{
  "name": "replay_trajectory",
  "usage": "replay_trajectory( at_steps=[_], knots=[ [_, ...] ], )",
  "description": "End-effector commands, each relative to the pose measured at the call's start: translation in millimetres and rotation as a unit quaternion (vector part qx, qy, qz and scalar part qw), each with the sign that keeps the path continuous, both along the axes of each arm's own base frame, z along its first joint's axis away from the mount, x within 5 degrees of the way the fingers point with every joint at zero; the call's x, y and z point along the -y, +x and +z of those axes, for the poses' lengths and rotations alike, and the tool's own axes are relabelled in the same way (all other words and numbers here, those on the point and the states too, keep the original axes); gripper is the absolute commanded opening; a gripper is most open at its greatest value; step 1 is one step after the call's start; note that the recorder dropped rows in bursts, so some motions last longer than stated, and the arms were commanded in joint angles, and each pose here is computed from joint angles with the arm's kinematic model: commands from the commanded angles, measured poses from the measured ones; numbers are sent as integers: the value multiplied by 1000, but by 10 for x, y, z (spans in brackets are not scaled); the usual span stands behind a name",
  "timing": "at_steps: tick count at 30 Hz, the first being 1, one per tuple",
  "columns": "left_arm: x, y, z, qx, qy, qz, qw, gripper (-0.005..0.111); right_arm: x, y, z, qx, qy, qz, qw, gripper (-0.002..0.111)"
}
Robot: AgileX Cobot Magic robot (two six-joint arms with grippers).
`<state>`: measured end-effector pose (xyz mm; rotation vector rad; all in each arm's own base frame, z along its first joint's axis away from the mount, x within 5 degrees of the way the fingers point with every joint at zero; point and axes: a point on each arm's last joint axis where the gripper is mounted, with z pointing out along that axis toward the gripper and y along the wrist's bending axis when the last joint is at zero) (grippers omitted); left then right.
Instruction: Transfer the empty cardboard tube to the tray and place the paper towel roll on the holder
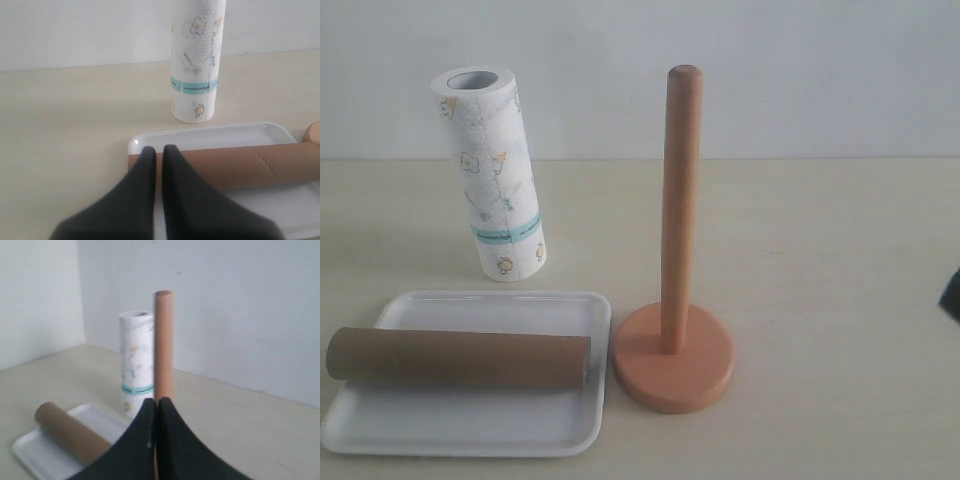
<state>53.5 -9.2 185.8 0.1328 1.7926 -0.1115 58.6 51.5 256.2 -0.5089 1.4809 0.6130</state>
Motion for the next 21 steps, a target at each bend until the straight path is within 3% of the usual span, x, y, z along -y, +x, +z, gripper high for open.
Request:
replay_trajectory(
  at_steps=[1,9,21],
  knots=[
    [-1,-1,-9,-1,-3,2,1000,4,195,-3,-90,-2,49,-108,993,0],
    [-1,-1,-9,-1,-3,2,1000,4,414,-45,-355,3,110,-259,959,0],
    [-1,-1,-9,-1,-3,2,1000,4,426,-38,-379,-18,166,-266,949,0]
  ],
)
